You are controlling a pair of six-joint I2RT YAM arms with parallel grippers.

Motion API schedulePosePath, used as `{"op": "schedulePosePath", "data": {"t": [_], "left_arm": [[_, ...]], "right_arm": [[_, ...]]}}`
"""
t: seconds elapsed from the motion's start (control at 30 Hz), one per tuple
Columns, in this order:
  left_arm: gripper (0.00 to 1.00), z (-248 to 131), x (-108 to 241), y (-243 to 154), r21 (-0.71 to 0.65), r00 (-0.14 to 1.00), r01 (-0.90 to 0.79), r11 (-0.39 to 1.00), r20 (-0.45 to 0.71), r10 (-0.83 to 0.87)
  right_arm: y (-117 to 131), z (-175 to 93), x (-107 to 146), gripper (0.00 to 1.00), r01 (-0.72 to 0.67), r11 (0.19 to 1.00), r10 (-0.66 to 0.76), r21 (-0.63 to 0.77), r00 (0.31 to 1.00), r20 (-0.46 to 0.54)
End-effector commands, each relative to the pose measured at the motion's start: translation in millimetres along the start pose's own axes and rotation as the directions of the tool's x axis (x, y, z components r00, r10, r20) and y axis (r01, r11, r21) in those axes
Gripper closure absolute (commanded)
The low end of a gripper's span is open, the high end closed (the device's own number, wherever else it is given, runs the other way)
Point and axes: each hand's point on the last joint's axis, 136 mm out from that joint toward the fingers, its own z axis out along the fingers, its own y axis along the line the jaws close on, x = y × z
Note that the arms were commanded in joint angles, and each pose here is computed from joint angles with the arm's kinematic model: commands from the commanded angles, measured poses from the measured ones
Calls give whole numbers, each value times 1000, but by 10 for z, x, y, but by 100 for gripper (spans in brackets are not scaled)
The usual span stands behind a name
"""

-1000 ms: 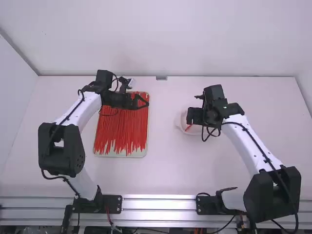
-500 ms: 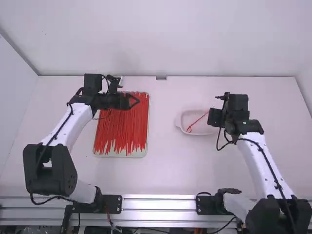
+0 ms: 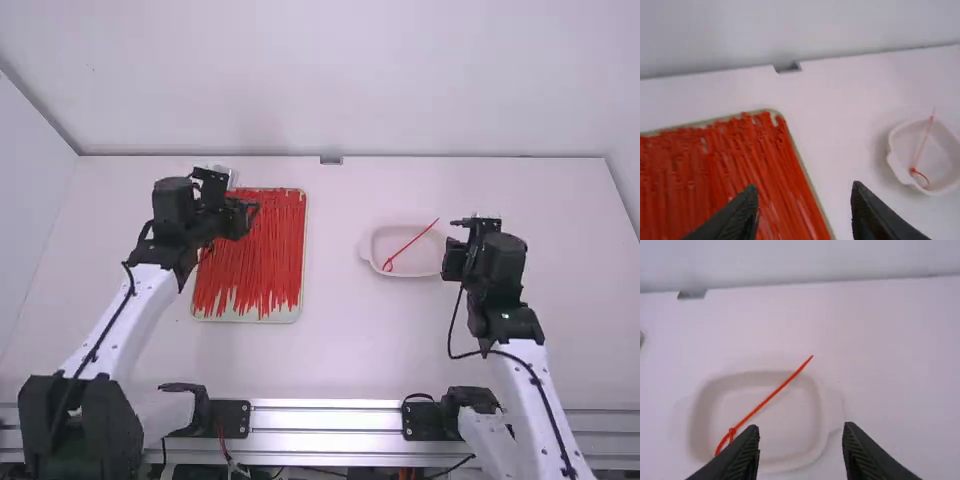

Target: Fasten the cable tie

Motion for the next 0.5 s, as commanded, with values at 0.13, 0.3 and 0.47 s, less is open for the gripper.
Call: {"op": "schedulePosePath", "data": {"t": [0.13, 0.3, 0.47], "left_arm": [[67, -273, 202, 219, -190, 999, -12, 982, 37, 19], [80, -475, 497, 366, -314, 999, -7, 949, 37, 19], [90, -626, 740, 486, -407, 999, -3, 914, 37, 19]], "right_arm": [[4, -120, 62, 71, 10, 1000, -10, 2, 992, 124], [2, -164, 352, 83, 10, 1000, -10, 2, 991, 134], [0, -169, 587, 92, 10, 1000, -10, 2, 991, 134]]}}
